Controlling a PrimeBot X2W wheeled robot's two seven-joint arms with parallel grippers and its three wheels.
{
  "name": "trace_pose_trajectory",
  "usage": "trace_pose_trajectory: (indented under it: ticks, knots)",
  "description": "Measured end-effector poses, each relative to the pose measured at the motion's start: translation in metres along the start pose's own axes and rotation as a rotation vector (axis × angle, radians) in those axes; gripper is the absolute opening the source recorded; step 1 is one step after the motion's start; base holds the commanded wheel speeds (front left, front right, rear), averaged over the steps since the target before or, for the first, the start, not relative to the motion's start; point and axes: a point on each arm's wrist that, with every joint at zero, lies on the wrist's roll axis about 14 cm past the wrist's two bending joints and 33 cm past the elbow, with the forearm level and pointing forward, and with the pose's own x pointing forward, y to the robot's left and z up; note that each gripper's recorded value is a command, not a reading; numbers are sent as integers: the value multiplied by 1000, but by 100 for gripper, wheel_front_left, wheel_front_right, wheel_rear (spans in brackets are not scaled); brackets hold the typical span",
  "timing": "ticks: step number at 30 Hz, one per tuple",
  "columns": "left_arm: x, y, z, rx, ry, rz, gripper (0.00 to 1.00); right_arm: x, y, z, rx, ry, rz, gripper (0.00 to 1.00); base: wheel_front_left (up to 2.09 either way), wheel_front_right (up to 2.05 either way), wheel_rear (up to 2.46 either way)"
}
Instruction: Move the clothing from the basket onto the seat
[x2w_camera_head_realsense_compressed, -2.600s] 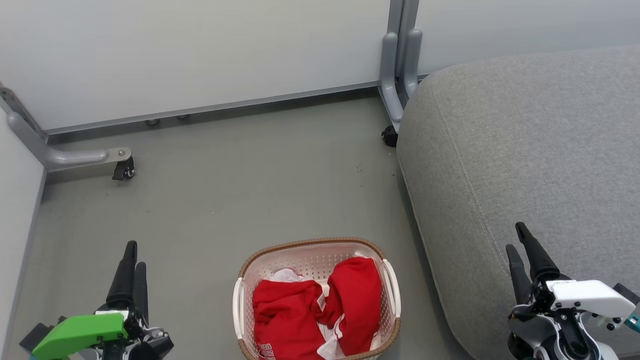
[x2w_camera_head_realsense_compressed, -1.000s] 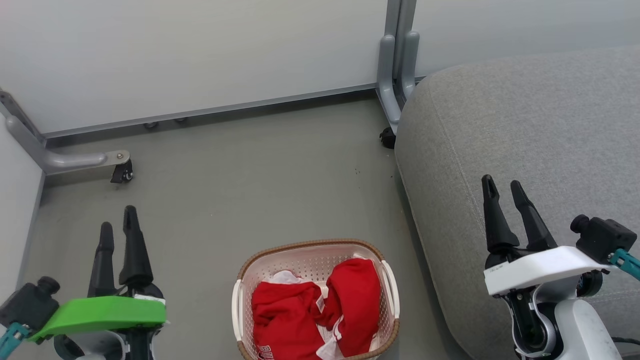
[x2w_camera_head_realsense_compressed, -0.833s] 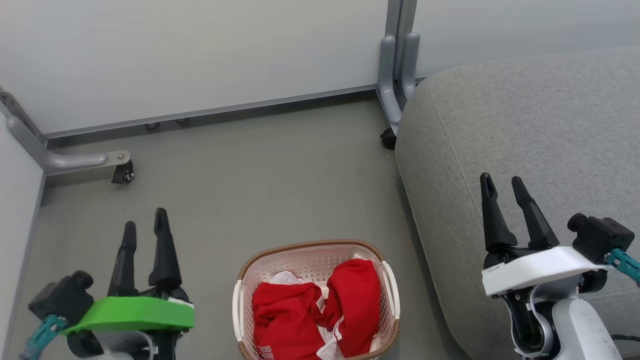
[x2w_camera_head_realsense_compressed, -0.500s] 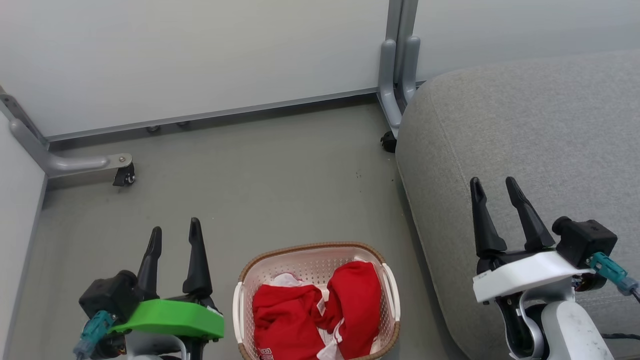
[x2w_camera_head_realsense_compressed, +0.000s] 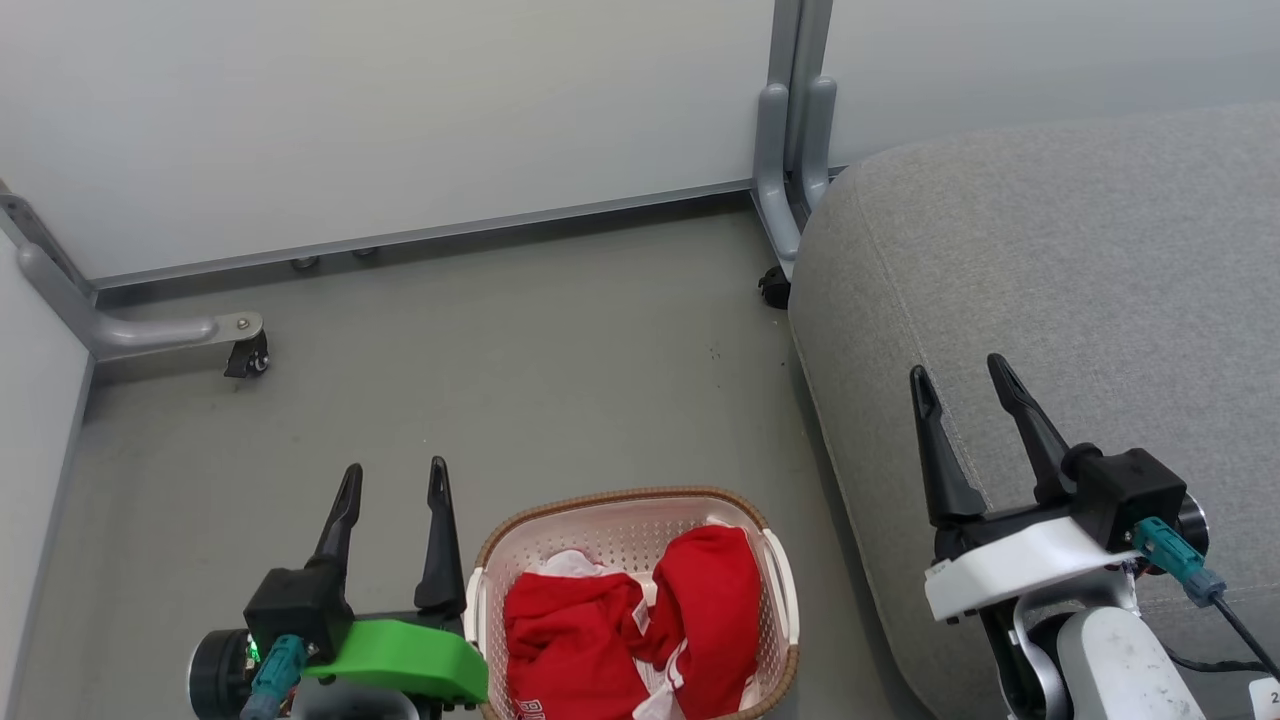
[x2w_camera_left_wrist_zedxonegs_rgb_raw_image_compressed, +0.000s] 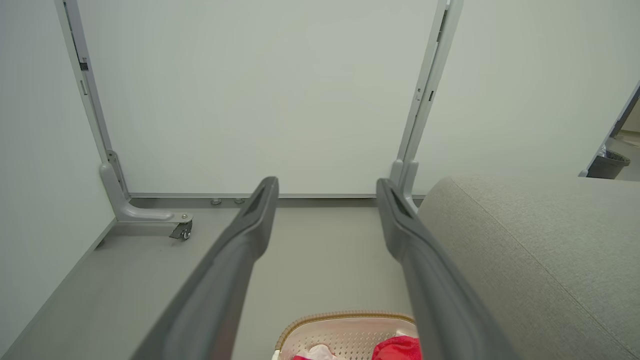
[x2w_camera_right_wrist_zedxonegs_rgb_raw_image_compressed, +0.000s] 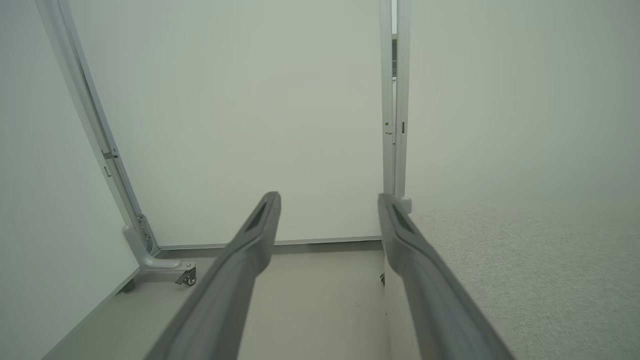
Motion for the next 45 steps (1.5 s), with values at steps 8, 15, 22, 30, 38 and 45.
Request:
trace_pose_trajectory:
  ticks: [8,15,22,30,38,45]
  knots:
    - [-2,-6,0,59,-14,-18,100,1,10,4,-44,-19,34,100,0,0,0]
    - [-2,-2,6,-21,-46,-17,100,-1,6,6,27,-37,16,100,0,0,0]
    - [-5,8,7,-36,-62,-23,100,-5,8,-3,78,-17,12,100,0,0,0]
    - [-8,9,6,-25,-66,-35,100,-8,11,-11,42,2,25,100,0,0,0]
    - [-9,4,8,20,-82,-51,100,-9,15,-9,-12,-7,42,100,0,0,0]
    - [-10,1,9,50,-93,-62,100,-9,18,-7,-42,-19,57,100,0,0,0]
